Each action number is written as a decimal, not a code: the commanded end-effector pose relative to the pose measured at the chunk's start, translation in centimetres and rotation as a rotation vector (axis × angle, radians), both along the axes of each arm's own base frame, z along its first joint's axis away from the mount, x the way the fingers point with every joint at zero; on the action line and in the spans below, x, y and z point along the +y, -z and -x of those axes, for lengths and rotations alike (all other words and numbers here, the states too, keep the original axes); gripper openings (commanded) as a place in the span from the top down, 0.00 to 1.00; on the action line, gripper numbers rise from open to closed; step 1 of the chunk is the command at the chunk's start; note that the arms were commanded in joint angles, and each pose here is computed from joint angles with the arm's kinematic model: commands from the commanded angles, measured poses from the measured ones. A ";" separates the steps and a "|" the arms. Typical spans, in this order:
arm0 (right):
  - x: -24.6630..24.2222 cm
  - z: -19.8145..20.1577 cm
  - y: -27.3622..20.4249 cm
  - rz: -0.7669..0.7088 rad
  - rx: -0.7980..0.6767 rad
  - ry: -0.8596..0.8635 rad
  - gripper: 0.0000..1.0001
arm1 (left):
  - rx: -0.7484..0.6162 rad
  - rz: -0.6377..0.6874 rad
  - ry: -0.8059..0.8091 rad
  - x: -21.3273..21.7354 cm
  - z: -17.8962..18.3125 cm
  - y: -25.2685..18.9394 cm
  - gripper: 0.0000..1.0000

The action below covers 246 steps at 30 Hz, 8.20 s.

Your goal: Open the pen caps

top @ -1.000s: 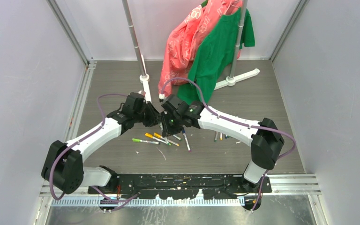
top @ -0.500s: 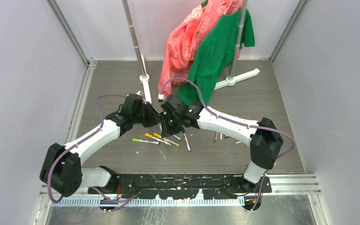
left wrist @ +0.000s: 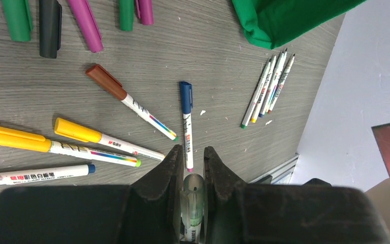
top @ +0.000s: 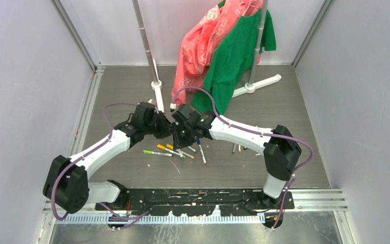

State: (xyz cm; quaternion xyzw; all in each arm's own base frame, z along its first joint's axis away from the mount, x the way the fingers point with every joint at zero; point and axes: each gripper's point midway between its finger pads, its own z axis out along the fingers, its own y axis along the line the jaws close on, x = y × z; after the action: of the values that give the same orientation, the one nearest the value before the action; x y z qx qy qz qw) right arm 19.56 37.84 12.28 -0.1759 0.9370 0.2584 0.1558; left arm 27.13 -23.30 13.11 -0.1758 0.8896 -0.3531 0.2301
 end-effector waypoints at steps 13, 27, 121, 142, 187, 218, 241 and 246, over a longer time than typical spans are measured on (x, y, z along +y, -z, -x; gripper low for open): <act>-0.8 -0.2 -1.2 -0.020 -0.042 0.036 0.99 | -0.025 -0.033 -0.121 1.9 -2.5 -1.1 1.00; -5.0 2.5 0.4 0.008 -0.017 0.075 0.99 | 0.020 0.019 -0.231 4.9 -5.8 -0.1 1.00; -11.1 -2.9 4.1 0.393 -0.100 0.172 0.58 | -0.042 -0.260 -0.199 10.6 -0.6 0.3 0.39; -10.6 -1.2 10.5 0.461 -0.014 0.081 0.58 | -0.052 -0.283 -0.176 11.2 0.7 0.0 0.39; -6.5 0.5 1.6 0.194 -0.064 0.049 0.99 | -0.054 0.069 -0.102 5.5 0.0 -2.2 0.26; 0.3 1.7 -2.3 -0.011 0.020 -0.089 0.99 | -0.002 0.104 0.029 0.4 0.2 -0.6 0.43; 0.9 1.4 -2.2 -0.017 0.022 -0.099 0.98 | -0.011 0.102 0.055 -0.1 0.4 -0.1 1.00; 1.3 1.0 -2.5 -0.031 0.011 -0.094 0.80 | -0.013 0.101 0.060 -0.1 0.5 0.0 1.00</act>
State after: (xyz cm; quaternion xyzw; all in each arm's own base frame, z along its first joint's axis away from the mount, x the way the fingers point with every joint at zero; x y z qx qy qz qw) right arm 17.75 37.76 12.78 -0.2117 0.9368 0.2540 0.1145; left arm 25.89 -22.67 11.28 -0.1859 0.8855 -0.3817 0.1888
